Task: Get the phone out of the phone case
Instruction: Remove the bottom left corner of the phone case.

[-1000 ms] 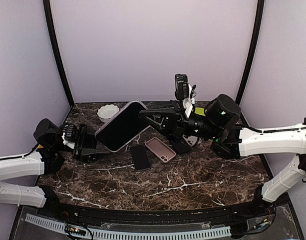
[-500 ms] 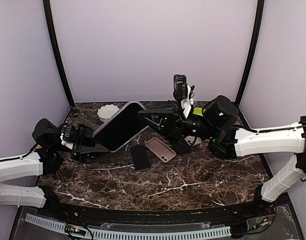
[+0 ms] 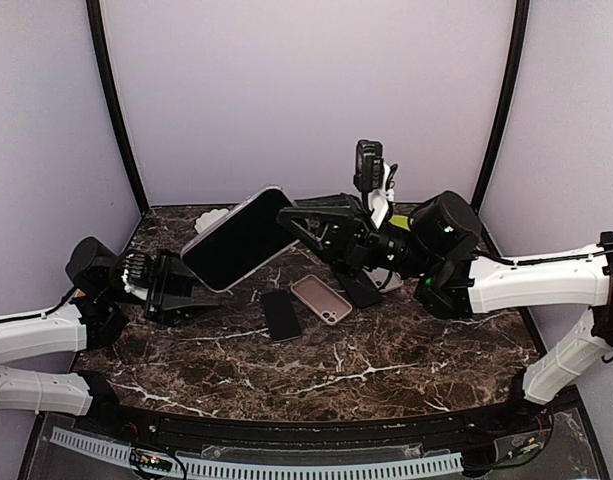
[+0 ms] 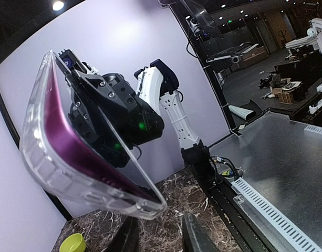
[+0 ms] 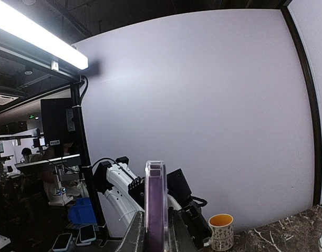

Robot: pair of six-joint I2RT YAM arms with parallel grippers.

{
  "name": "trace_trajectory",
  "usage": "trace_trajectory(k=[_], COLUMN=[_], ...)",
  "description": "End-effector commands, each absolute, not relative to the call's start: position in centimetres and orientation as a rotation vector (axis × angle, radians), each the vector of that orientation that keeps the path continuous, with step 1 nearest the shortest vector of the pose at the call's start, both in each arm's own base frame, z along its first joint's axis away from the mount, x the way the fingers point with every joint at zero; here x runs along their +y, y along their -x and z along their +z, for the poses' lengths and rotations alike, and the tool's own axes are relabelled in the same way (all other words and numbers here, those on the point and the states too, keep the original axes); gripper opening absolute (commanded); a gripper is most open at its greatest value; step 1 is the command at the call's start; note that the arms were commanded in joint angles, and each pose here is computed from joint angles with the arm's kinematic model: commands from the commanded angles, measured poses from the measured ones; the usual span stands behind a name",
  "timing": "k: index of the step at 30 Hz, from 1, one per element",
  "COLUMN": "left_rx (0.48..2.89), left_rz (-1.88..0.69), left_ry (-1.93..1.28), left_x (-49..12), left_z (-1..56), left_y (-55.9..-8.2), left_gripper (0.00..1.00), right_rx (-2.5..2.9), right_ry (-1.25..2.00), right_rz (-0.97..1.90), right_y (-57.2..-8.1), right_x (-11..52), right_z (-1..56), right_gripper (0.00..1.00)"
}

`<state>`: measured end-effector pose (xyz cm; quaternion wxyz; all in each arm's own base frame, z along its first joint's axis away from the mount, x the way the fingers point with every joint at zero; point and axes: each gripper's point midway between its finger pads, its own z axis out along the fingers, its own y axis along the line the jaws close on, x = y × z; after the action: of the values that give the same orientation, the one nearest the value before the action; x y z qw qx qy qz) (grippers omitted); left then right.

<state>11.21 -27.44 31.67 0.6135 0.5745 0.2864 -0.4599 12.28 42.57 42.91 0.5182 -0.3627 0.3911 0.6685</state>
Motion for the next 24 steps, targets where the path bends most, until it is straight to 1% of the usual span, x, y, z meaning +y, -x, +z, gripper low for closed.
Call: trace_trajectory(k=[1,7,15,17,21,24], left_rx=[0.636,0.636,0.638,0.644,0.66,0.663], left_rz=[-1.06,-1.06,-1.06,-1.054,-1.054,-1.061], left_ry=[-1.308,-1.287,-1.292,-1.281,-1.282,-1.281], left_x=[-27.2,-27.2,-27.3,-27.3,-27.4,-27.3], left_z=[32.1,32.4,32.2,32.3,32.1,32.1], left_y=[-11.0,-11.2,-11.3,-11.4,-11.6,-11.6], left_gripper=[0.31,0.29,0.2,0.19,0.19,0.25], right_rx=[0.797,0.801,0.802,0.788,0.791,0.794], right_ry=[0.802,0.821,0.829,0.839,0.85,0.852], right_rz=[1.622,1.616,1.616,1.62,1.618,1.606], right_y=[-11.6,-11.5,-11.4,-11.1,-10.9,-10.8], right_x=[41.4,41.7,41.9,41.7,41.6,41.5], right_z=[45.8,45.4,45.2,45.2,44.8,44.5], right_gripper=[0.0,0.0,0.0,0.0,0.0,0.0])
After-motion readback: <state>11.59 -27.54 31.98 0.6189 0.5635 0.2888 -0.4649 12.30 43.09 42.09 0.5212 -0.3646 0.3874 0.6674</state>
